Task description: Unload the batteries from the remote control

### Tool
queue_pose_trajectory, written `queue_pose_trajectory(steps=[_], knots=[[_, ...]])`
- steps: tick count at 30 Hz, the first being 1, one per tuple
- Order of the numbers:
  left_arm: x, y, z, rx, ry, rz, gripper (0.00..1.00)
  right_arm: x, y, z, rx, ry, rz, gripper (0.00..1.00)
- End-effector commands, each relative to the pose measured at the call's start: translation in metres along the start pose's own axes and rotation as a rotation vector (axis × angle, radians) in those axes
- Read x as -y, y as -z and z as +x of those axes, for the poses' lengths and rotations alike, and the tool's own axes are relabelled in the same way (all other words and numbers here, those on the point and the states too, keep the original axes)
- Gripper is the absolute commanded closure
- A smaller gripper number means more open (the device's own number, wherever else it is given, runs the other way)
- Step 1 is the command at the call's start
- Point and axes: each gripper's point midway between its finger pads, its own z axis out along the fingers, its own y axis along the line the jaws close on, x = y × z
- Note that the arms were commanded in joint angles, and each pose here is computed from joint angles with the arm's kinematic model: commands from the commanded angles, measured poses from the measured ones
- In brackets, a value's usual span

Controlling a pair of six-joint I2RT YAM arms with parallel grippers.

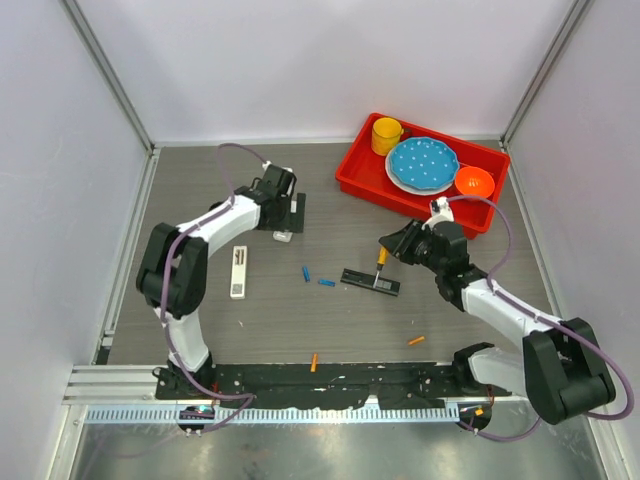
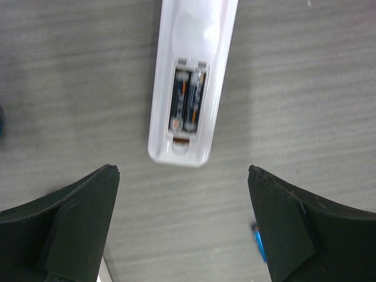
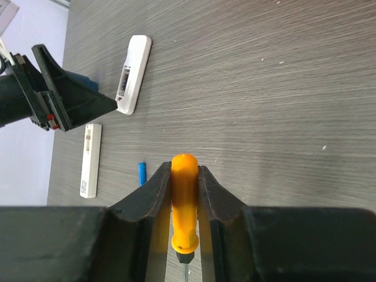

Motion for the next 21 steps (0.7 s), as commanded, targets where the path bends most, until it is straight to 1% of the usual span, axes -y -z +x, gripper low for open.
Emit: queue_pose_trajectory(steps=[1,2,3,6,7,9,10,14,15,17,20,21], knots=[[-0.002,-0.017,-0.025,0.015,-0.085,-0.056,0.06,-0.017,-0.011,-0.03,0.057,0.042,-0.079,0.99],[0.001,-0.019,-0.034,0.023,-0.09,-0.055,0.06,-0.015,-0.013,-0.034,0.064,0.037,-0.075,0.99],[0.001,-0.028,-0.03,0.001,-0.098,-0.057,0.07,-0.011,-0.014,-0.035,0.063,0.037,-0.068,0.99],[0.004,-0.034,-0.038,0.013,-0.102,-0.051,0.11,-0.006,-0.018,-0.038,0.069,0.044,-0.053,0.99],[0.004,-0.039,-0.035,0.002,-0.107,-0.055,0.14,-0.005,-0.019,-0.039,0.07,0.048,-0.047,0.99],[0.004,-0.042,-0.037,0.007,-0.108,-0.059,0.17,-0.001,-0.022,-0.039,0.069,0.051,-0.034,0.99],[0.004,-0.044,-0.036,0.002,-0.11,-0.061,0.2,-0.003,-0.023,-0.04,0.07,0.053,-0.036,0.99],[0.003,-0.05,-0.029,-0.016,-0.115,-0.066,0.27,0.003,-0.028,-0.04,0.067,0.053,-0.022,0.99],[0.003,-0.052,-0.027,-0.02,-0.116,-0.062,0.32,0.003,-0.029,-0.04,0.066,0.052,-0.021,0.99],[0.003,-0.054,-0.022,-0.031,-0.116,-0.058,0.37,0.004,-0.031,-0.042,0.066,0.052,-0.017,0.99],[0.004,-0.055,-0.017,-0.033,-0.112,-0.045,0.52,0.005,-0.034,-0.043,0.063,0.049,-0.013,0.99],[0.004,-0.055,-0.017,-0.033,-0.11,-0.04,0.6,0.005,-0.036,-0.043,0.058,0.049,-0.015,0.99]])
